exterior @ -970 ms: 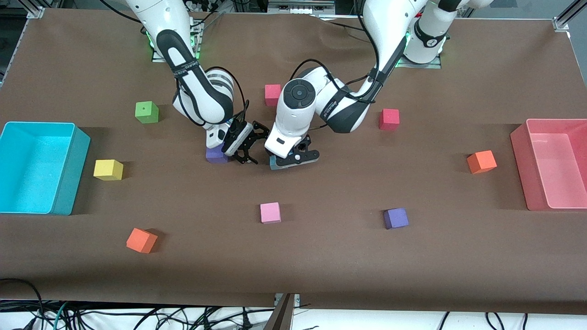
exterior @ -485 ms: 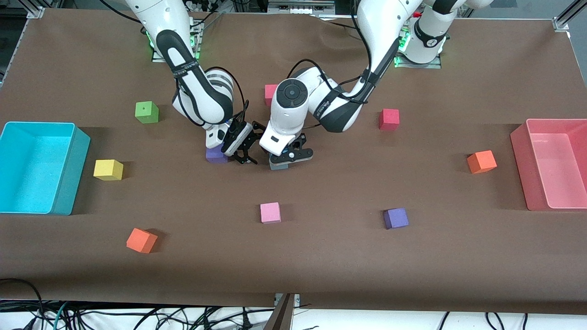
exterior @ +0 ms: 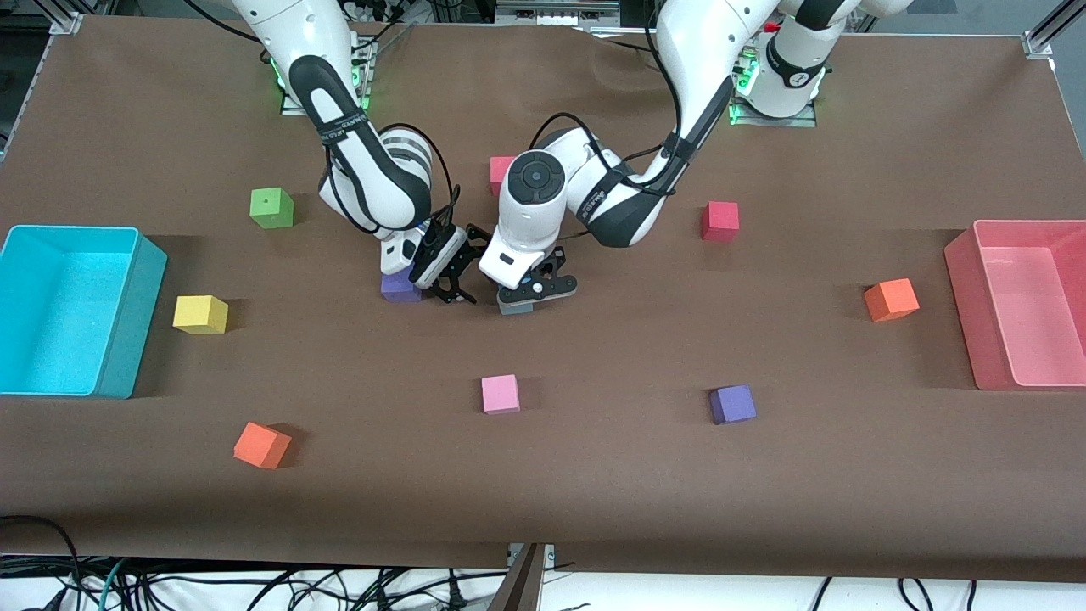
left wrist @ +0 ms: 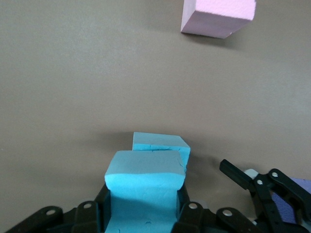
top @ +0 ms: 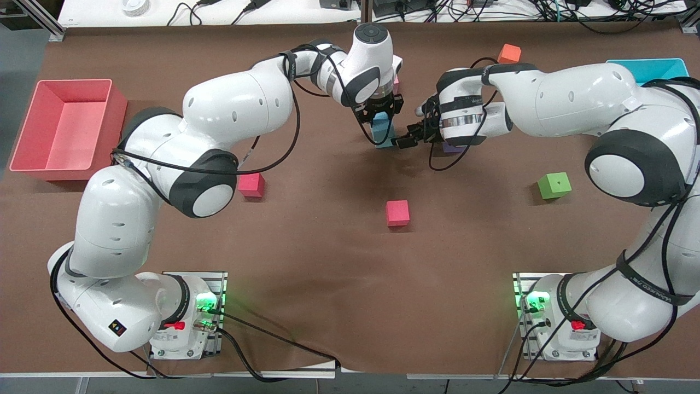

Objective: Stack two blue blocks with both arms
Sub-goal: 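Lower the held cube onto the placed cube and open the left gripper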

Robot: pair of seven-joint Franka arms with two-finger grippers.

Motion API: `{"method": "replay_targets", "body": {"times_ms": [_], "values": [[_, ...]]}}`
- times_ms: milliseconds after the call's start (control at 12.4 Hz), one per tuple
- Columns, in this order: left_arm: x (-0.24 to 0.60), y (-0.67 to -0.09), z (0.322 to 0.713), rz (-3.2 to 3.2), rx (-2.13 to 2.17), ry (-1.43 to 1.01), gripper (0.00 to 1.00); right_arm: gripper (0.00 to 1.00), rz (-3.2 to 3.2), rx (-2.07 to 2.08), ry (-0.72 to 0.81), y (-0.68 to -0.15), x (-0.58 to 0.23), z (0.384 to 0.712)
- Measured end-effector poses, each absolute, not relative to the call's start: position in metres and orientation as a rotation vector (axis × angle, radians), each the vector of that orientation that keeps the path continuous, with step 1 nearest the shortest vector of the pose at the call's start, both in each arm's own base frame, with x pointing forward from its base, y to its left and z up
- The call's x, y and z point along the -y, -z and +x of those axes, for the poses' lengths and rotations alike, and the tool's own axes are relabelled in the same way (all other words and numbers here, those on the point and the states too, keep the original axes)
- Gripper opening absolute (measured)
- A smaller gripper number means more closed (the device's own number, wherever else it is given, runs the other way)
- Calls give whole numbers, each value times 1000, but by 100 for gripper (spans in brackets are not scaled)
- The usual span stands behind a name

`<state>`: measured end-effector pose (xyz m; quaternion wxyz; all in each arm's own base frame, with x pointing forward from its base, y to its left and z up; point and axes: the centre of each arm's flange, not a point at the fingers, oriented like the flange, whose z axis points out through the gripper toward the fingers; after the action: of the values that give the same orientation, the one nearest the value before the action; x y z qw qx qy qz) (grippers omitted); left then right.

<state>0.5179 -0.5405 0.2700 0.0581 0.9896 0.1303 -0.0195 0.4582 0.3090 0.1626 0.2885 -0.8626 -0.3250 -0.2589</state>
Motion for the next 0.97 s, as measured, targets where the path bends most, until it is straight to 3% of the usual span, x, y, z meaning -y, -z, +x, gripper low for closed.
{"method": "replay_targets", "body": {"times_ms": [404, 727, 970], "values": [[546, -270, 515, 2989, -414, 53, 59, 100, -2296, 886, 688, -162, -312, 455], [546, -272, 516, 2986, -415, 41, 98, 100, -2298, 927, 669, -154, -310, 445], [541, -278, 526, 2981, -433, 12, 100, 100, -2299, 931, 665, -153, -309, 443]]}}
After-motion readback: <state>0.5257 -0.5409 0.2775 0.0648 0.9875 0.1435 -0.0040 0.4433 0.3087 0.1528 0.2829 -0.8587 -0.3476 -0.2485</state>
